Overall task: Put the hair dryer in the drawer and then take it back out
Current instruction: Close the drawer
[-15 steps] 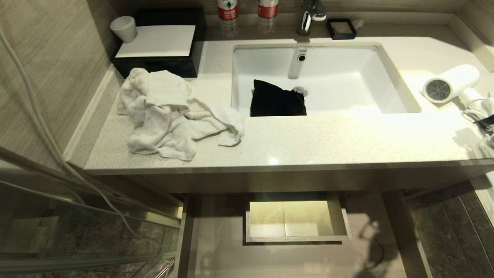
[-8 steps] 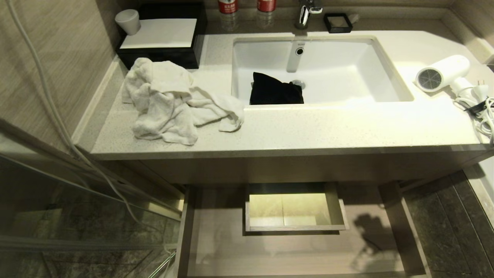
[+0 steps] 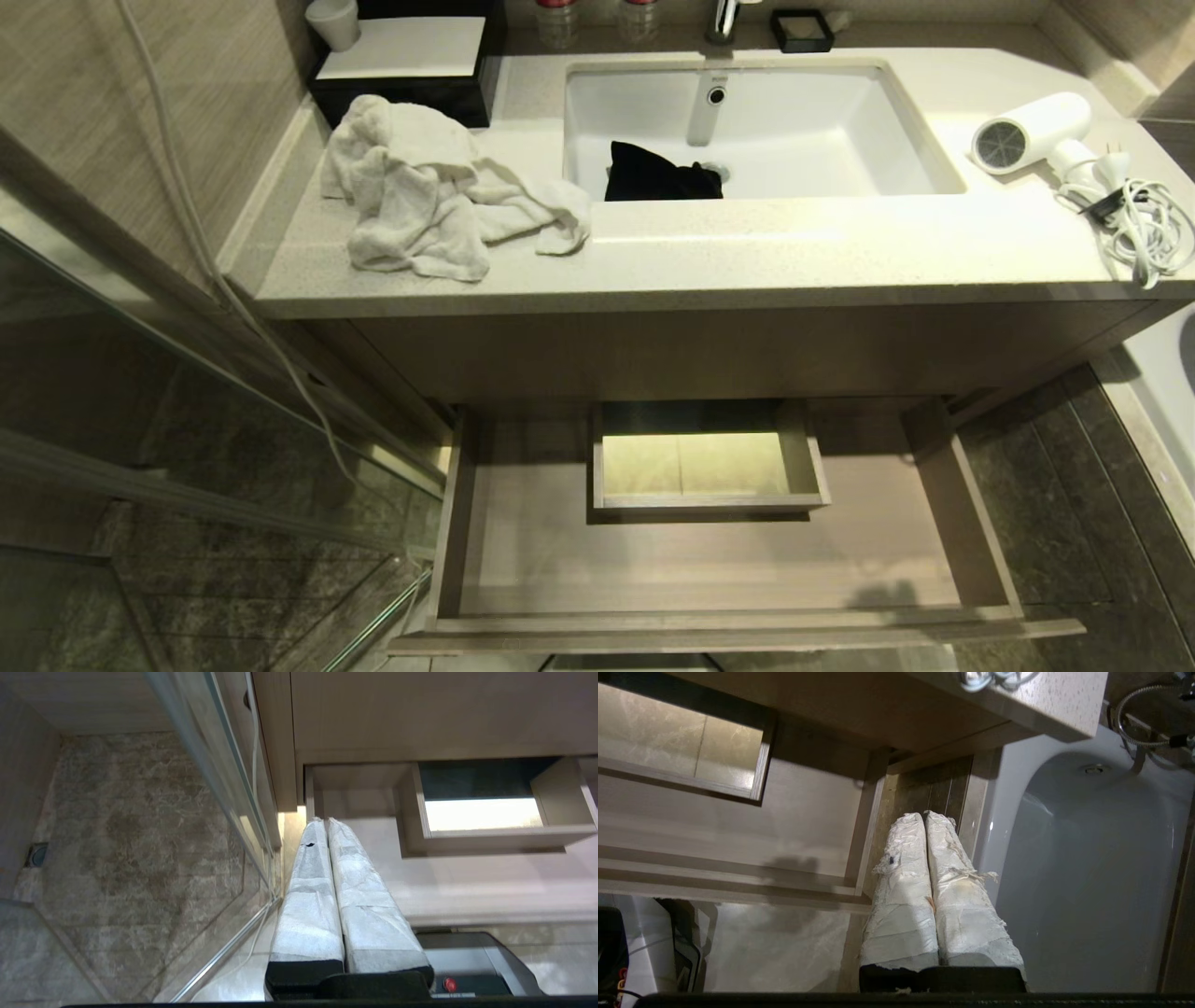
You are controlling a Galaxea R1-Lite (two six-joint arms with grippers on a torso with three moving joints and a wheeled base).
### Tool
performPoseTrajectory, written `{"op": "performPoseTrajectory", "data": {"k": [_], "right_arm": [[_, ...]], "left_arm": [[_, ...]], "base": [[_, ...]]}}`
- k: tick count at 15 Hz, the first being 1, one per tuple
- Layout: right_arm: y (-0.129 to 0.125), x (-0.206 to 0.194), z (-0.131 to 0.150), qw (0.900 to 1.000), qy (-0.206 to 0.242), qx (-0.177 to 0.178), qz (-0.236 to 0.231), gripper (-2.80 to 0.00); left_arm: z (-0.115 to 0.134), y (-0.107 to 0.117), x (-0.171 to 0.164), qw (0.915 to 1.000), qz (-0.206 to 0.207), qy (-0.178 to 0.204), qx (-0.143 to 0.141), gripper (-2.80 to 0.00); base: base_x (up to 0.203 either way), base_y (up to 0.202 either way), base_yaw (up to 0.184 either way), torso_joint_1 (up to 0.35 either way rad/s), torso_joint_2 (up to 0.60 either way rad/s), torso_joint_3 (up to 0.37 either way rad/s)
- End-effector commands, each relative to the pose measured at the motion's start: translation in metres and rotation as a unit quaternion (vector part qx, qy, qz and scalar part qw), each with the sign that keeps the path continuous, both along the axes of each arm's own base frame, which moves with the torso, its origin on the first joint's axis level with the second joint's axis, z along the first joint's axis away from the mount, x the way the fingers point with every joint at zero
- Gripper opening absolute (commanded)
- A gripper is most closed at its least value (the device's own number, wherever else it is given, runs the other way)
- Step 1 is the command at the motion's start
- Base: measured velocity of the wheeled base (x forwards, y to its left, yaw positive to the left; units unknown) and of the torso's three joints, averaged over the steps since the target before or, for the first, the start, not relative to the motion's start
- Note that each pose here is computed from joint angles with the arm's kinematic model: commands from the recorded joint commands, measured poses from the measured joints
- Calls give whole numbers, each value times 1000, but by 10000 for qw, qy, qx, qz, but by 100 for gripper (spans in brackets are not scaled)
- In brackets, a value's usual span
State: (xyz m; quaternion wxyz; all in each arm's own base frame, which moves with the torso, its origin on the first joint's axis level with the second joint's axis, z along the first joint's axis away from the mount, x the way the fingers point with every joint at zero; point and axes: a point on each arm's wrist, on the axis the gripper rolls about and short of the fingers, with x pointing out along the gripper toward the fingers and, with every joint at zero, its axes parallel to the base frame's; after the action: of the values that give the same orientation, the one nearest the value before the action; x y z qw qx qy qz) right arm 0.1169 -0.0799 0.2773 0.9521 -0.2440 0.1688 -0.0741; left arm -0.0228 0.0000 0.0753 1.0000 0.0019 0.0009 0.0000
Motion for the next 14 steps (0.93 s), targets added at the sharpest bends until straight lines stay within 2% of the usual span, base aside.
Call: {"op": "performPoseTrajectory", "data": {"k": [1, 3, 5, 14], "right_arm": [[6, -6, 1, 9999, -78, -56, 52, -280], [10, -12, -8, 9999, -17, 68, 84, -280], [13, -16, -10, 9999, -42, 88, 79, -280], [22, -27, -14, 9999, -1, 126, 93, -280]], "left_arm": [[0, 0, 0, 10000, 0, -1, -3, -280], [0, 0, 0, 10000, 0, -1, 4, -280], [0, 0, 0, 10000, 0, 6, -3, -280], [0, 0, 0, 10000, 0, -1, -3, -280]], "base": [[0, 0, 0, -239, -17, -270], [0, 0, 0, -159, -19, -168], [0, 0, 0, -179, 234, 53], [0, 0, 0, -174, 325, 146]]}}
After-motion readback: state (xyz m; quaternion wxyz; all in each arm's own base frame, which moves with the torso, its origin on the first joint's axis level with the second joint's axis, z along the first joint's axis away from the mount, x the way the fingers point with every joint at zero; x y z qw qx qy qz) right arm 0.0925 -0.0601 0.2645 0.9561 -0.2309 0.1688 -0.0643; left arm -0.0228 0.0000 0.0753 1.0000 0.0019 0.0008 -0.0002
